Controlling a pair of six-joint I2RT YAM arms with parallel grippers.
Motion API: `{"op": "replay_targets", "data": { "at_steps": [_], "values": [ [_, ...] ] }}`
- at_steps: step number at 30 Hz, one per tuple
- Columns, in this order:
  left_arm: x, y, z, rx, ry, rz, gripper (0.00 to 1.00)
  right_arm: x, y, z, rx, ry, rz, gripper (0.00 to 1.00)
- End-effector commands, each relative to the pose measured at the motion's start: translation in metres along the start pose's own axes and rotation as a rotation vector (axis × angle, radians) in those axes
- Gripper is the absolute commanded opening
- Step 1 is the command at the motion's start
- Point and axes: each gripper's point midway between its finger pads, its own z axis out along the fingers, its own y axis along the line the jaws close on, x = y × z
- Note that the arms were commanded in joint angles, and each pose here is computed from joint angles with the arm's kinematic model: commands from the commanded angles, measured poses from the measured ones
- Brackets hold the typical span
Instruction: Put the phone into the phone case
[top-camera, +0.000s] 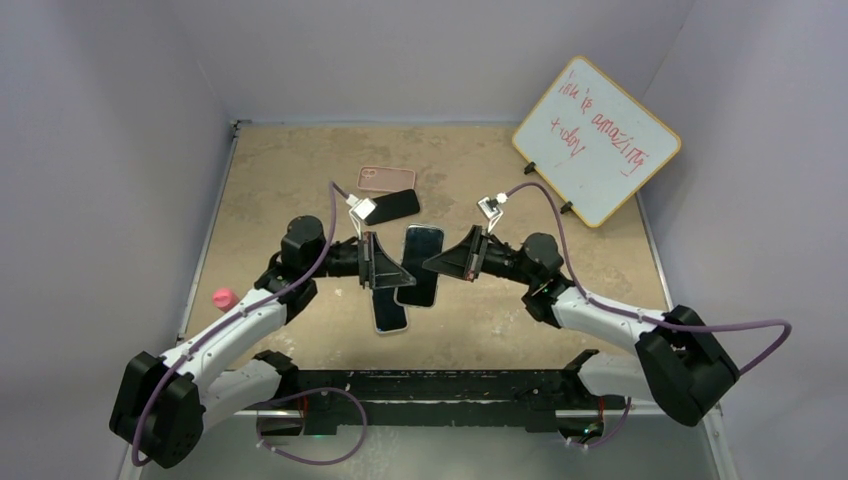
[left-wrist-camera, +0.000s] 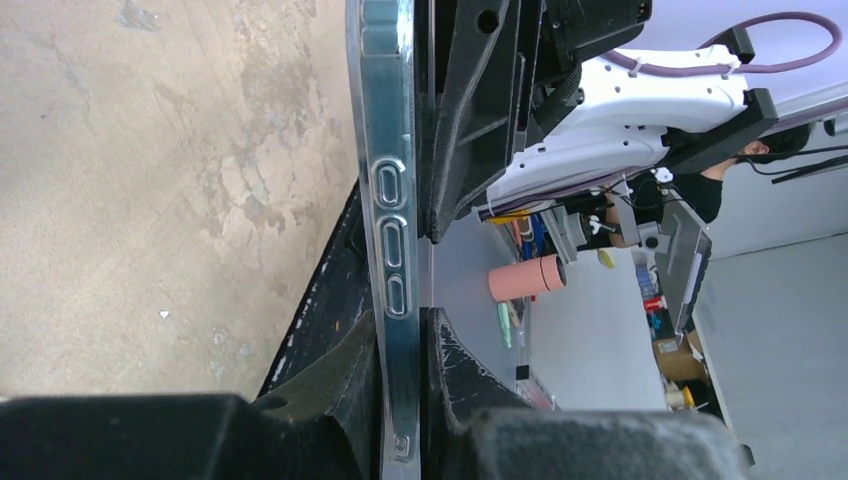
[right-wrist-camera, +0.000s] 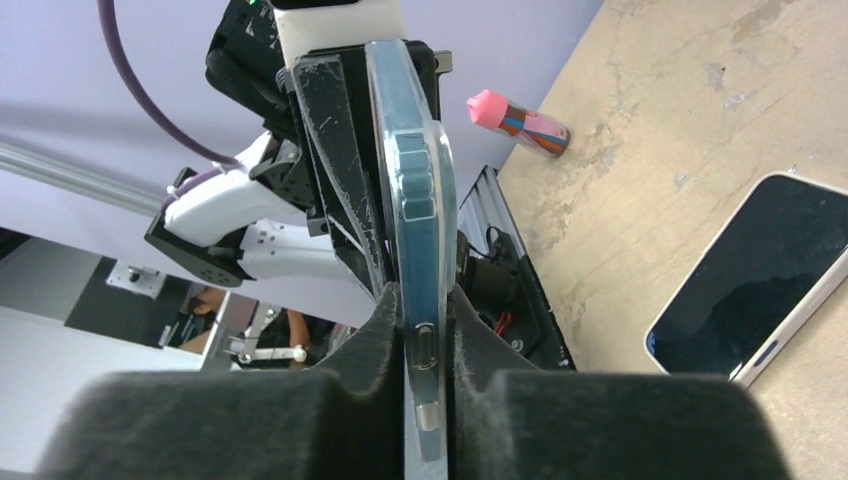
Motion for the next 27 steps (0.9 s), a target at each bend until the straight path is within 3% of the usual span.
{"op": "replay_targets", "data": {
  "at_steps": [1,4,6,19,27],
  "values": [
    [-0.013,-0.022,-0.003,0.037,-0.019,0.126,0.09,-0.020,0.016,0.008,-0.045,-0.059,-0.027,0.01],
    [-0.011,-0.014,-0.005,-0.015,-0.020,0.123,0.24,-0.024,0.013,0.009,-0.035,-0.085,-0.009,0.00],
    [-0.009,-0.007,-0.006,-0.038,-0.024,0.111,0.28,-0.028,0.008,0.007,-0.017,-0.113,0.012,0.00],
    [0.004,0.022,-0.009,-0.149,-0.007,0.068,0.23,-0.037,-0.006,0.000,0.012,-0.184,0.046,0.00],
    [0.009,0.012,-0.009,-0.088,0.005,0.057,0.37,-0.038,-0.009,0.000,0.023,-0.191,0.047,0.00]
  ]
}}
